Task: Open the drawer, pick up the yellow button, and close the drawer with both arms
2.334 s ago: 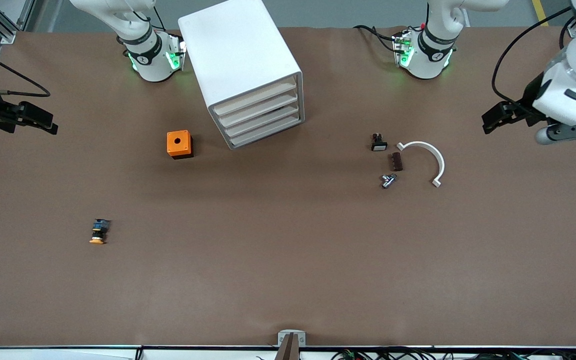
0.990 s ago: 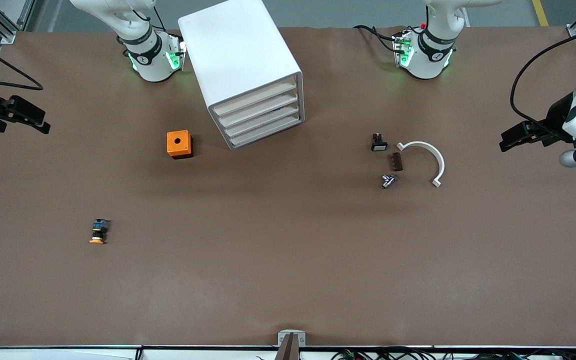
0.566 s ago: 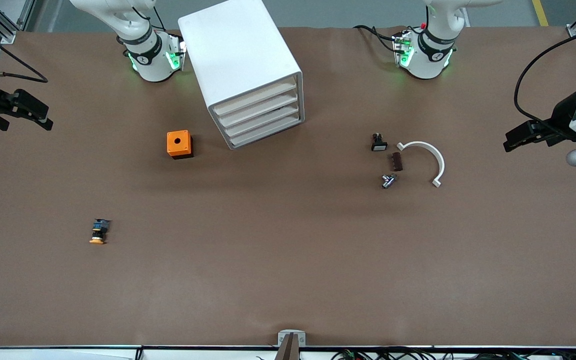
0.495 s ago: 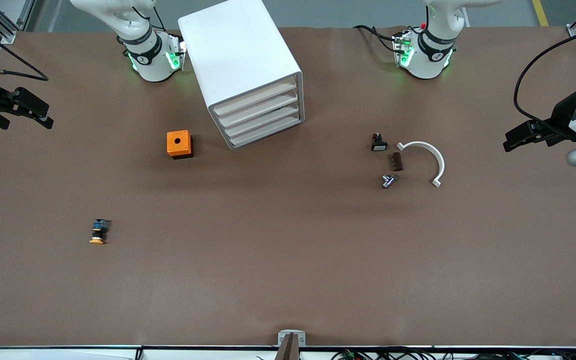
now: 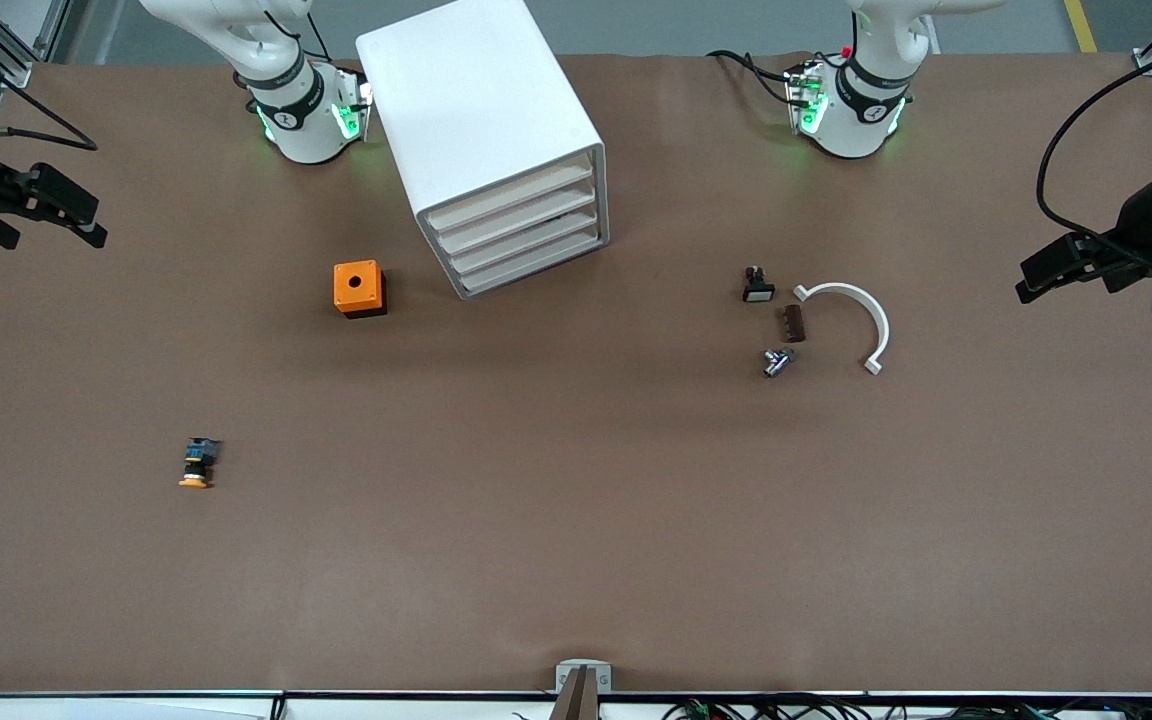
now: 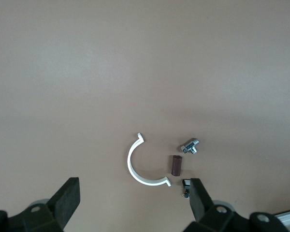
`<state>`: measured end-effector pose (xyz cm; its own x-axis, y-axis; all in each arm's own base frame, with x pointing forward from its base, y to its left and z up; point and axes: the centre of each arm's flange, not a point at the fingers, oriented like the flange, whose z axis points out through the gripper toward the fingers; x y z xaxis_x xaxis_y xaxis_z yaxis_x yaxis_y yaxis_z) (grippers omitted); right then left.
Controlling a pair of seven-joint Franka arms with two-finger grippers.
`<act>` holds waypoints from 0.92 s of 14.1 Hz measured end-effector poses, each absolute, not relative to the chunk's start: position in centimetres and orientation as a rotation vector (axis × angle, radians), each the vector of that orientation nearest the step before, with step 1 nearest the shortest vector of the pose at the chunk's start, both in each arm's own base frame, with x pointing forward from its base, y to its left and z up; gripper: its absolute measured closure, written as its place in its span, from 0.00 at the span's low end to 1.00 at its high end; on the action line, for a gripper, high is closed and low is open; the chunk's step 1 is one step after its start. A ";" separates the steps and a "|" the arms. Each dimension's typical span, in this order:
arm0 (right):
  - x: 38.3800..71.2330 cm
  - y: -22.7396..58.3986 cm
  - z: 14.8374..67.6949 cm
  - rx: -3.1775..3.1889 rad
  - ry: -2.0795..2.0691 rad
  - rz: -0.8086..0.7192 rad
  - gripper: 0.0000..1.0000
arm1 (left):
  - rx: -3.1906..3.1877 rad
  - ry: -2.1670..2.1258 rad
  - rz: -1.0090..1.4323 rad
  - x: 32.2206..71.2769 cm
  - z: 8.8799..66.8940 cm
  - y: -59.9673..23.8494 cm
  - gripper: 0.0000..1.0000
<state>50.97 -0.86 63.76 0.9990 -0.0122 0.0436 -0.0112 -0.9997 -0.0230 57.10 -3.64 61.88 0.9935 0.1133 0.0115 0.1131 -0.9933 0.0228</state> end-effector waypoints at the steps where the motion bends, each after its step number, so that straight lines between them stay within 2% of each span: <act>1: 51.0 -1.0 63.7 -3.118 0.021 -0.065 0.00 | 3.114 0.174 0.030 57.2 61.9 -3.7 0.00; 13: 50.7 -1.6 63.5 -3.116 0.039 -0.030 0.00 | 3.110 0.151 0.106 56.4 62.1 -4.6 0.00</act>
